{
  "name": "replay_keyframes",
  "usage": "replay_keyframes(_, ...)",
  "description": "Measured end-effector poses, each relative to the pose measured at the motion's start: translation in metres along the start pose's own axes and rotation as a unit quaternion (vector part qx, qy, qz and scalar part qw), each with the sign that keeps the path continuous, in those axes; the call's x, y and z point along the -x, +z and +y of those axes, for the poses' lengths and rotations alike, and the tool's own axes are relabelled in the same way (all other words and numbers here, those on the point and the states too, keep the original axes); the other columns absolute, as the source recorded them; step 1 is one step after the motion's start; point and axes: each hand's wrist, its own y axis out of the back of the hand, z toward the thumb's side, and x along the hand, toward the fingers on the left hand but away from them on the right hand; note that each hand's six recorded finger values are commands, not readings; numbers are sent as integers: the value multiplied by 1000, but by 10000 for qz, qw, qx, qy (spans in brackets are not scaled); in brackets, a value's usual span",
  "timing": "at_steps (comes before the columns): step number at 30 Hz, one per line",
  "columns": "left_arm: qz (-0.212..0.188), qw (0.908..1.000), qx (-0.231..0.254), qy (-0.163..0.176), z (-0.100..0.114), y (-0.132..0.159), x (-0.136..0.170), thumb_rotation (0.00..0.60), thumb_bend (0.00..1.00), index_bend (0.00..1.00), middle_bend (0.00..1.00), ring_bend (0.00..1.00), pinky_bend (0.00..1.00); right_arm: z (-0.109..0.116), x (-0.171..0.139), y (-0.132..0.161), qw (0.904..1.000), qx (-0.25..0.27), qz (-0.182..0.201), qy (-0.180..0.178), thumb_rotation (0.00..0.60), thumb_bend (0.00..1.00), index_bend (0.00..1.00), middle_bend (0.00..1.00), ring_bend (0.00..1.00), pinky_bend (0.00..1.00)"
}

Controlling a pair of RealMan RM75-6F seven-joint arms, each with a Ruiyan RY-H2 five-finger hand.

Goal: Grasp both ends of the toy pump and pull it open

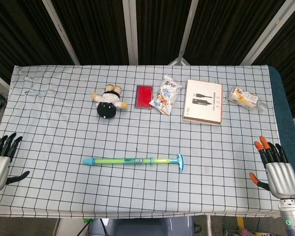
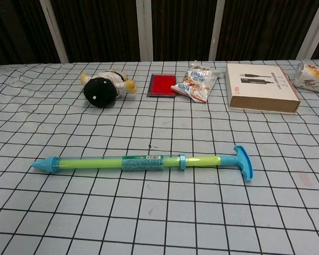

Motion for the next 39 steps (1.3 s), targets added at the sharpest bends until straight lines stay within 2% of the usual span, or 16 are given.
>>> replay_keyframes(15,36,10000,6,-30,0,0,2,600,8,0,0,0,0,0,-2,1,10000,54,-1,43,600,304,0,0,0,0)
replay_keyframes(22,69,9999,38,-72,-1,-2,1,600,8,0,0,0,0,-1,1,9,9998,112,168,10,600,305,0,0,0,0)
replay_keyframes(28,41,10000,-6,-67,0,0,2,600,8,0,0,0,0,-5,9,16,9994,238,208,117,600,304,0,0,0,0)
replay_keyframes(30,17,10000,-3,-62,0,1,3,600,8,0,0,0,0,-4,14,21,9992,287,268,107,600,304,31,0,0,0)
replay_keyframes(33,-17,10000,8,-64,0,3,3,600,13,0,0,0,0,-4,24,33,9986,324,409,105,600,304,145,8,0,0)
replay_keyframes(39,24,9999,74,-107,-1,2,3,600,15,0,0,0,0,-19,44,66,9962,444,665,336,600,305,299,80,0,0)
